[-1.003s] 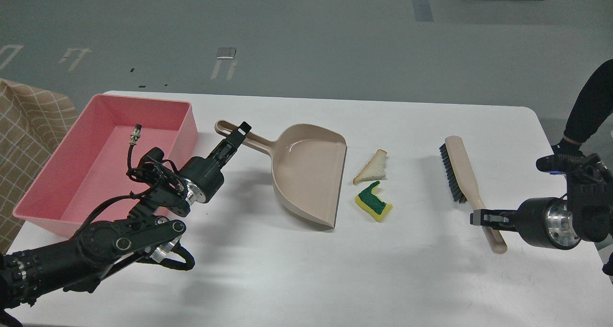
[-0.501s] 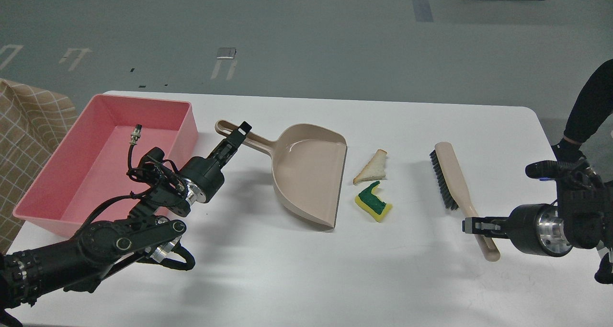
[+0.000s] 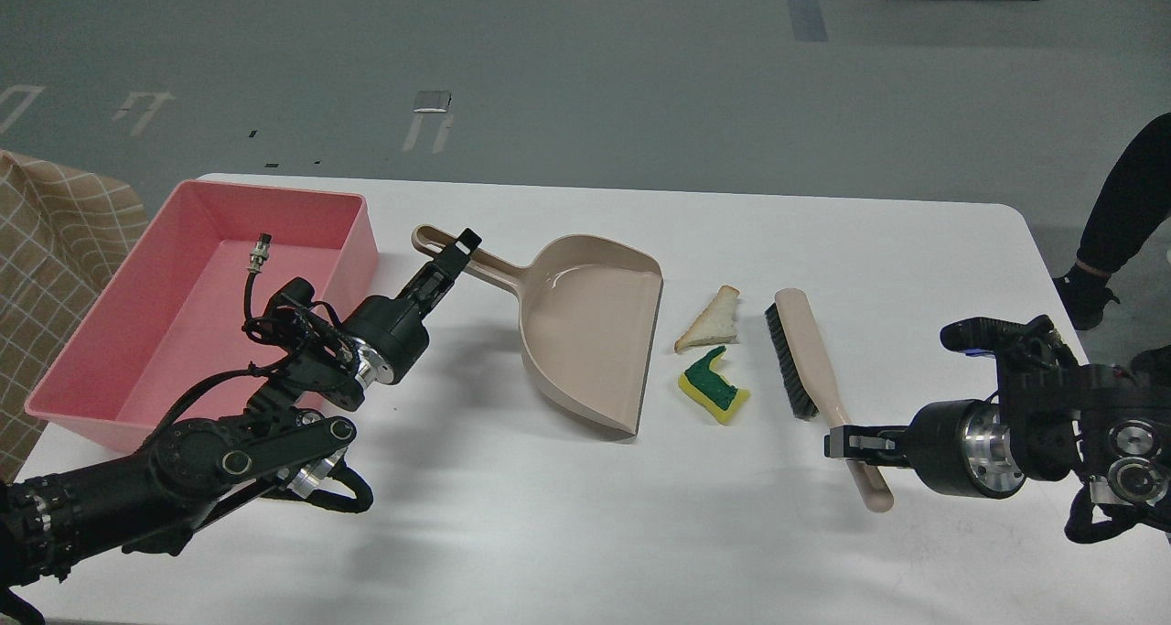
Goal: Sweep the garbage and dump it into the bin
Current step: 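Sweep the sponge and paper scrap into the dustpan with the brush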
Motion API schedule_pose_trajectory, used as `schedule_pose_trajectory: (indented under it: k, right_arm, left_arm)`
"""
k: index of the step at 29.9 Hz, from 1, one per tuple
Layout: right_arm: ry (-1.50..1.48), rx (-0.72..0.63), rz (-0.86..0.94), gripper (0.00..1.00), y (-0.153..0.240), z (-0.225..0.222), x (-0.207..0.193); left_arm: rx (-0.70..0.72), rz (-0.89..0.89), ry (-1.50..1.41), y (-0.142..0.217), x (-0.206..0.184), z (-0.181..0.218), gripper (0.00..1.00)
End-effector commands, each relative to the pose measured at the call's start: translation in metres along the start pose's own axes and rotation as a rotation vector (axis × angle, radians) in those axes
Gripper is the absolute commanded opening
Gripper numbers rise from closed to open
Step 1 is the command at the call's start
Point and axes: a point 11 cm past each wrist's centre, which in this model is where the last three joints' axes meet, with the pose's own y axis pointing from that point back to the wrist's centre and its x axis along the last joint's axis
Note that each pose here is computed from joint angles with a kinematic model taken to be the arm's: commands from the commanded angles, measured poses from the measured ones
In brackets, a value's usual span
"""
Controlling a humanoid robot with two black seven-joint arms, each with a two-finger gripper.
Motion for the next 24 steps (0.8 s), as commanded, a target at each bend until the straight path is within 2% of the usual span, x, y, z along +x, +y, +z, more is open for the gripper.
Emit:
schedule_pose_trajectory:
  k: [1,13,24]
  right_arm:
    - [-0.005,0.018,-0.008,0.00,-0.006,-0.006,-0.001]
    - [-0.021,0.062,-0.027,0.00,-0.027,-0.024,-0.003]
    - [-0.024,0.152,-0.033,0.00,-0.043,-0.059,-0.001]
  left_arm:
    - [-0.001,-0.001,0.001,0.000,0.000,0.000,0.00]
    - [-0.004,0.000,0.002,-0.001,0.000,0.001,0.00]
    - [-0.005,0.001,0.001,-0.001,0.000,0.001,0.00]
